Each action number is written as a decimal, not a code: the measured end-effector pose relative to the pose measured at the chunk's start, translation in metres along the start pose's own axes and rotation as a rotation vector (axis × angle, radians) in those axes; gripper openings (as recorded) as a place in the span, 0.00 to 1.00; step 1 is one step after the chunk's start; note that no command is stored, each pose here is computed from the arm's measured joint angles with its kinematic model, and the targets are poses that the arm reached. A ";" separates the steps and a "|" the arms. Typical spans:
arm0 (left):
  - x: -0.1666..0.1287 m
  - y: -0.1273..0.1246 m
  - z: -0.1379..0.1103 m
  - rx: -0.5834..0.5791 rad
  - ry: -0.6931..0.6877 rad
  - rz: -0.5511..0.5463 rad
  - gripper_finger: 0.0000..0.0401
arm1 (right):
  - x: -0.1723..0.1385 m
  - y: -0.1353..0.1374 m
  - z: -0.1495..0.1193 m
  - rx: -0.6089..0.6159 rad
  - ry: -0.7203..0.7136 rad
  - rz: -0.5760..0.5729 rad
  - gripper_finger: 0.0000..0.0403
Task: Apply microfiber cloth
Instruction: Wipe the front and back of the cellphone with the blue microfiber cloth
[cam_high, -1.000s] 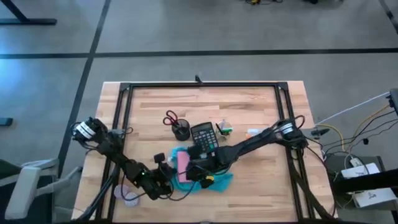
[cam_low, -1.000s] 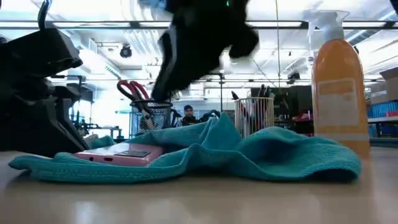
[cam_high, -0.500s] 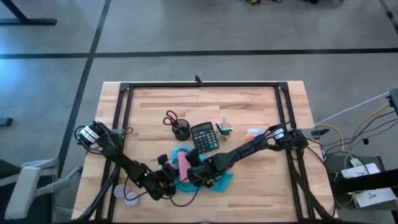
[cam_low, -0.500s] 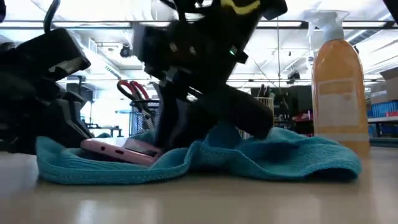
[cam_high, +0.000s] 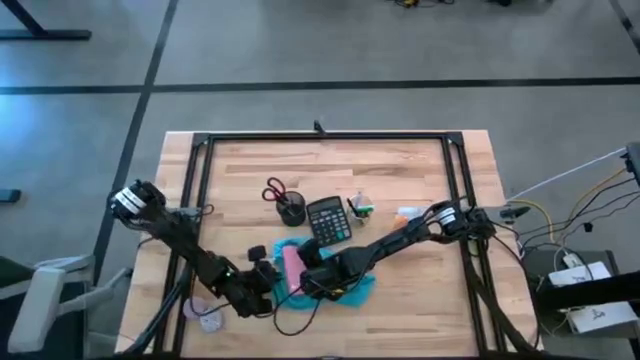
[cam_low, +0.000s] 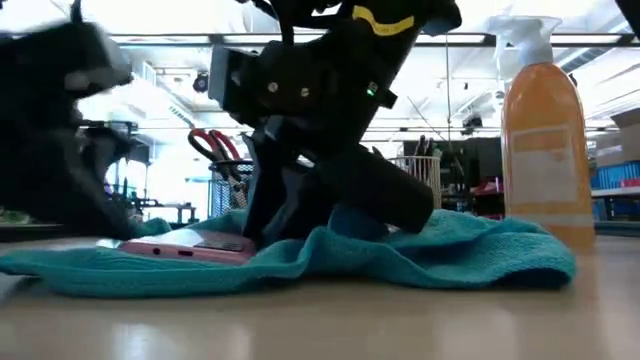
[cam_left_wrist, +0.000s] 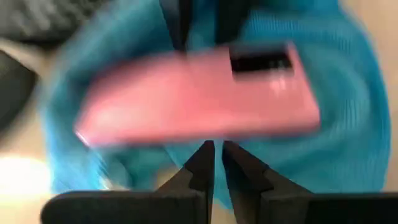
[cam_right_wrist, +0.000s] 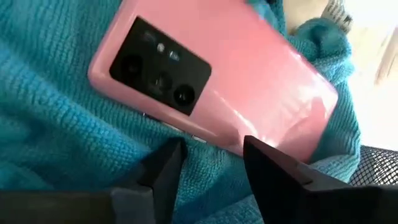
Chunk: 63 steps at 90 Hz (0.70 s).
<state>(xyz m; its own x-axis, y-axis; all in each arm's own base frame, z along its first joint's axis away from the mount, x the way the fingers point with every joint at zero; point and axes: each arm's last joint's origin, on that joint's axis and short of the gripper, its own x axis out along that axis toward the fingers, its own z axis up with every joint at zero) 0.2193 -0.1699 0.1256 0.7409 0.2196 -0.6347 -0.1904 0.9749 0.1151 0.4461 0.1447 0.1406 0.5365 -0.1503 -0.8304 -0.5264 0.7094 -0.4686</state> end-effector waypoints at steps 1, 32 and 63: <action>0.001 0.000 0.000 0.004 -0.002 0.008 0.05 | 0.000 0.000 0.000 -0.001 -0.002 -0.001 0.38; 0.037 -0.002 -0.025 0.001 0.013 0.097 0.05 | 0.008 0.003 0.000 -0.020 -0.003 0.000 0.42; 0.039 0.001 -0.032 -0.033 0.045 0.090 0.05 | -0.024 -0.011 0.028 -0.032 -0.135 -0.075 0.38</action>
<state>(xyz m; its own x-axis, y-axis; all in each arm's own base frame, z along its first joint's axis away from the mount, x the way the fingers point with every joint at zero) 0.2276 -0.1612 0.0770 0.6901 0.3033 -0.6571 -0.2761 0.9496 0.1484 0.4571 0.1601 0.1744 0.6575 -0.1067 -0.7458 -0.5011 0.6773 -0.5387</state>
